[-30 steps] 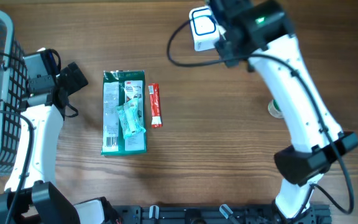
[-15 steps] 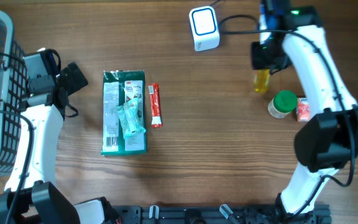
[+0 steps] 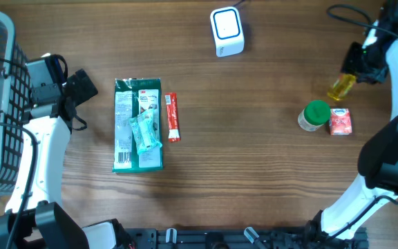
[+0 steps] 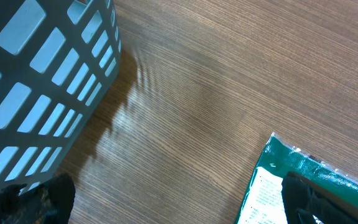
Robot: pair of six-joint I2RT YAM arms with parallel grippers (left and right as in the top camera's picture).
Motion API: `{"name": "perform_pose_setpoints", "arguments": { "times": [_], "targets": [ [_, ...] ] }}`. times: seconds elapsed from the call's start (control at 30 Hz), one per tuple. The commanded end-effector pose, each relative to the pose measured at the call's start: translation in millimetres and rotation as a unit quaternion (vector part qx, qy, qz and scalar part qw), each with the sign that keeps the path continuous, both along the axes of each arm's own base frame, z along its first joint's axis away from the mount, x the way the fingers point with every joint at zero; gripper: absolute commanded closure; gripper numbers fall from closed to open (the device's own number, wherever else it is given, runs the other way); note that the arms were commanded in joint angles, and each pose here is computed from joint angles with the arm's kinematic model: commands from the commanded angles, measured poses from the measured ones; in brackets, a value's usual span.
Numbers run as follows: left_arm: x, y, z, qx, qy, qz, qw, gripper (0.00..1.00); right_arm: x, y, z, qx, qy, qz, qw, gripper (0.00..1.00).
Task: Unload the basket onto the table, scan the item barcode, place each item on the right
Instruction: 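Carry the Vim bottle to the far right and release it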
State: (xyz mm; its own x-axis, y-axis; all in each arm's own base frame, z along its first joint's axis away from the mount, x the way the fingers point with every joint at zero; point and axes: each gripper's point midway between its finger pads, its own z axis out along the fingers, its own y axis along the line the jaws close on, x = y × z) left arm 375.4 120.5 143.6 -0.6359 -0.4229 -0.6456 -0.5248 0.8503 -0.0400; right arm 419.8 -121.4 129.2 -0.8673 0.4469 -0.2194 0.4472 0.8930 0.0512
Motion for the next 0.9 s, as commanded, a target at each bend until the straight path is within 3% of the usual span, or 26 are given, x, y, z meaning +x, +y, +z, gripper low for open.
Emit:
{"name": "perform_pose_setpoints", "arguments": {
  "times": [0.0,0.3,0.53,0.63,0.7,0.73,0.87],
  "targets": [
    [2,2,9,0.006,-0.011,-0.003,1.0,0.0,-8,-25,-2,-0.006,0.005,-0.04,0.999,0.95],
    [2,2,9,0.006,-0.011,-0.003,1.0,0.0,-11,-58,-1,-0.054,0.0,-0.069,0.996,0.95],
    [2,2,9,0.006,-0.011,-0.003,1.0,0.0,-2,-61,-32,-0.06,-0.021,-0.07,0.996,0.94],
    [2,2,9,0.006,-0.011,-0.003,1.0,0.0,0,-62,-34,-0.061,-0.024,-0.07,0.995,0.88],
    [2,2,9,0.006,-0.011,-0.003,1.0,0.0,0,-62,-34,-0.061,-0.024,-0.07,0.995,0.24],
    [2,2,9,0.006,-0.011,-0.003,1.0,0.0,0,-62,-34,-0.061,-0.024,-0.07,0.995,0.0],
    [2,2,9,0.006,-0.011,-0.003,1.0,0.0,-1,-62,-32,-0.061,-0.024,-0.07,0.995,0.0]
  ]
}}
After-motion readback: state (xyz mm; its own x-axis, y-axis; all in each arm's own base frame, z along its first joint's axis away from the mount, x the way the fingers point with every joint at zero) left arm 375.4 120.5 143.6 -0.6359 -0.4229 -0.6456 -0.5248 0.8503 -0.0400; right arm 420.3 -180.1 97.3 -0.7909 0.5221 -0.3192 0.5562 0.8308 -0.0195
